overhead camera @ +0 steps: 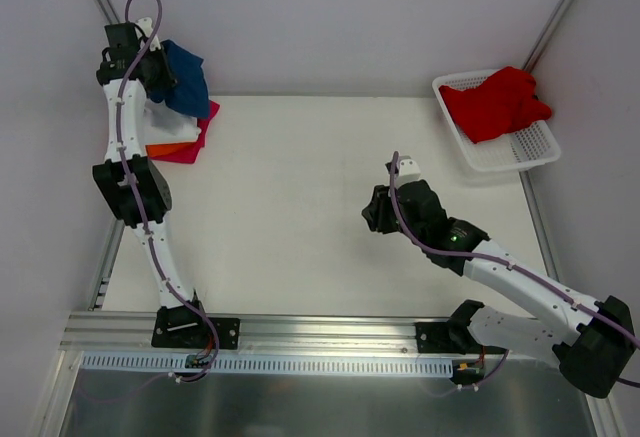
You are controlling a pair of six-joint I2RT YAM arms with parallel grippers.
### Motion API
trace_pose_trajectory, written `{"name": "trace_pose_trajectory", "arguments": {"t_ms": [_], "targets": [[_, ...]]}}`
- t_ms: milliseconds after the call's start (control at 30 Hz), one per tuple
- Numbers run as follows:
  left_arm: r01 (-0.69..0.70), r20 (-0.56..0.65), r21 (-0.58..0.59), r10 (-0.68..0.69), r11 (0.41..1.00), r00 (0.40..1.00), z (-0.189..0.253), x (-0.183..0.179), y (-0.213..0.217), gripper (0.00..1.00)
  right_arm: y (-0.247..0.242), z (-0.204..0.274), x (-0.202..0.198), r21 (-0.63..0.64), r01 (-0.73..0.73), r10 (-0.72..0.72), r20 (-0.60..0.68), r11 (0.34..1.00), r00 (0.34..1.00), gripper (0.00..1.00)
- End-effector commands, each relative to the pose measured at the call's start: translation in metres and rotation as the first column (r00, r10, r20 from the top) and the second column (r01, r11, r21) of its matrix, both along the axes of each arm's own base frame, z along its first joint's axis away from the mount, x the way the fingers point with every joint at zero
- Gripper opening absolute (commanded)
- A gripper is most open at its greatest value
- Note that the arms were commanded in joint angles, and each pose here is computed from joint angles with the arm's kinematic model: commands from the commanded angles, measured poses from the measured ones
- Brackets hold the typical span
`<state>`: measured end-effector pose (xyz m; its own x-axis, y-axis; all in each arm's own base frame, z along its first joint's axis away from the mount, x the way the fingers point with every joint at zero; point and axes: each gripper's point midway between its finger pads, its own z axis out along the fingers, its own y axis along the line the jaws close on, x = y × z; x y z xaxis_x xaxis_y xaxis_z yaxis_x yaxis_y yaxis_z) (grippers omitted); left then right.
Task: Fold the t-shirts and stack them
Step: Put the neatly folded tshirt into the corner of the board with the left arm
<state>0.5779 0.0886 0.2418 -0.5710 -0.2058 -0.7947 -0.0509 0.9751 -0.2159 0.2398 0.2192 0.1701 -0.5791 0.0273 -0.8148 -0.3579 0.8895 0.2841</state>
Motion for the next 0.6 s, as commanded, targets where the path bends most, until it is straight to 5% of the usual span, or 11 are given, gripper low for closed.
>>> {"name": "trace_pose_trajectory", "arguments": {"t_ms": [0, 567], "targets": [[-0.036, 0.105, 0.035, 0.032, 0.999, 0.994, 0.046, -0.006, 0.019, 0.00, 0.009, 0.012, 0.003, 0.051, -0.018, 0.017, 0.020, 0.999, 1.000, 0.37], [-0.289, -0.018, 0.209, 0.299, 0.934, 0.954, -0.006, -0.032, 0.085, 0.00, 0.003, 0.017, -0.006, 0.062, -0.045, 0.043, 0.032, 0.997, 0.999, 0.37]]}}
